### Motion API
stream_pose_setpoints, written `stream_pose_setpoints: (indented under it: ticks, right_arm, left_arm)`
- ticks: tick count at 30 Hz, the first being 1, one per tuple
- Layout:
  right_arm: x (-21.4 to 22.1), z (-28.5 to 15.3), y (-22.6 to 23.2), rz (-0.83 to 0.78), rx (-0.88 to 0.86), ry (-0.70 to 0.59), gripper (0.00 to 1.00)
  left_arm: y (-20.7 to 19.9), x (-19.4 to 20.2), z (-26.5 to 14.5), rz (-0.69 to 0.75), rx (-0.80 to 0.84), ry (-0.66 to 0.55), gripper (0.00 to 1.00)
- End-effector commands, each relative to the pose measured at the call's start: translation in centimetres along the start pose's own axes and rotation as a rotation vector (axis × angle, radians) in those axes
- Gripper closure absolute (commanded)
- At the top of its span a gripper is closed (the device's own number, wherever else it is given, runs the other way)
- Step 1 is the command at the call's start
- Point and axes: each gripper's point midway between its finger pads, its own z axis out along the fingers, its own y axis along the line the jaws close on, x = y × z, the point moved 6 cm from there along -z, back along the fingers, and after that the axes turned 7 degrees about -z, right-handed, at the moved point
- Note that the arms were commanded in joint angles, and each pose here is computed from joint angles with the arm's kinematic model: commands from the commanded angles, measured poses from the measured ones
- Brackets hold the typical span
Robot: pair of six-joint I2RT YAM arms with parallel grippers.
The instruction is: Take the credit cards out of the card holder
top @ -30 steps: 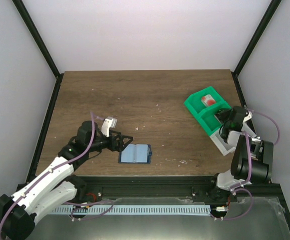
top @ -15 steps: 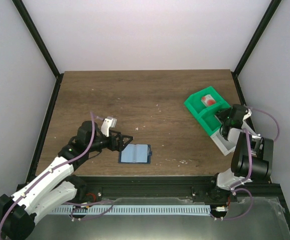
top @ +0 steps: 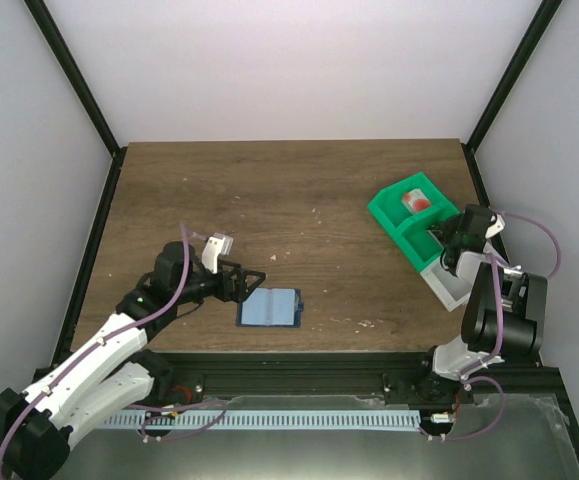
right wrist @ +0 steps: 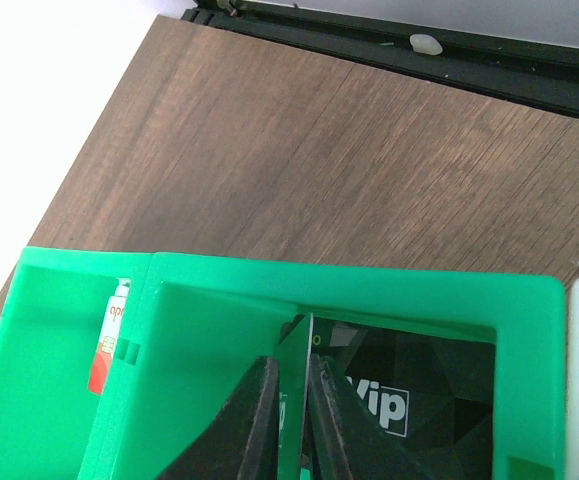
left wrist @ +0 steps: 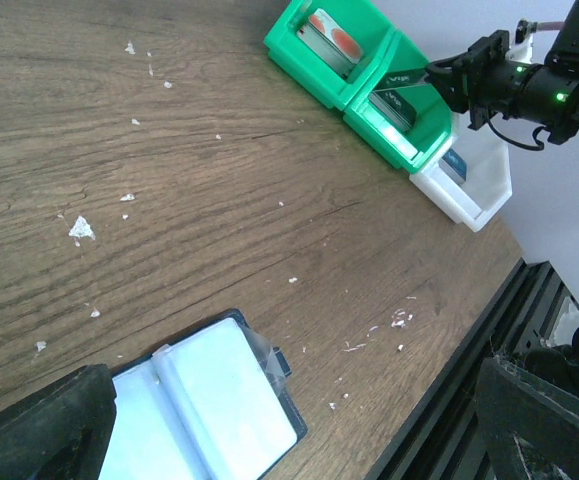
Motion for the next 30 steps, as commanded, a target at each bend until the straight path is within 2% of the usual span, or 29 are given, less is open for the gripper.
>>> stream_pose_setpoints:
  ticks: [1,5,14,20,24,26,30]
  right_arm:
    - [-2.2,-0.7,0.3,-0.004,0.038,-0.072,0.92]
    - [-2.3,-0.9,0.2,-0.010,0.046,-0.079,0.99]
    - [-2.0,-1.0,0.0,-0.004,0.034,-0.099,0.99]
    - [-2.8,-1.7,1.8,-0.063,-0.055,-0.067,0.98]
    - [-2.9,-2.1,3.6,-0.133,-0.116,0.017,0.94]
    - [-2.4,-2.0,4.2,-0.153,-0.142,0.112,0.94]
    - [-0.3,-1.9,3.6,-0.075,-0.084,0.302,0.99]
  left_arm:
    - [-0.1,-0.3,0.0,0.014,0.004,-0.016,0.00]
    - [0.0,-0.3,0.2,0.005,0.002,-0.013,0.00]
    - [0.0,-0.2,0.2,-0.002,0.001,-0.011,0.00]
    - [0.1,-0.2,0.3,-0.004,-0.002,-0.008,0.00]
    - [0.2,-0.1,0.5,-0.014,-0.003,-0.004,0.00]
    - [0.3,-0.1,0.6,-0.019,-0.004,-0.002,0.00]
    - [0.4,0.0,0.9,-0.028,0.001,0.005,0.00]
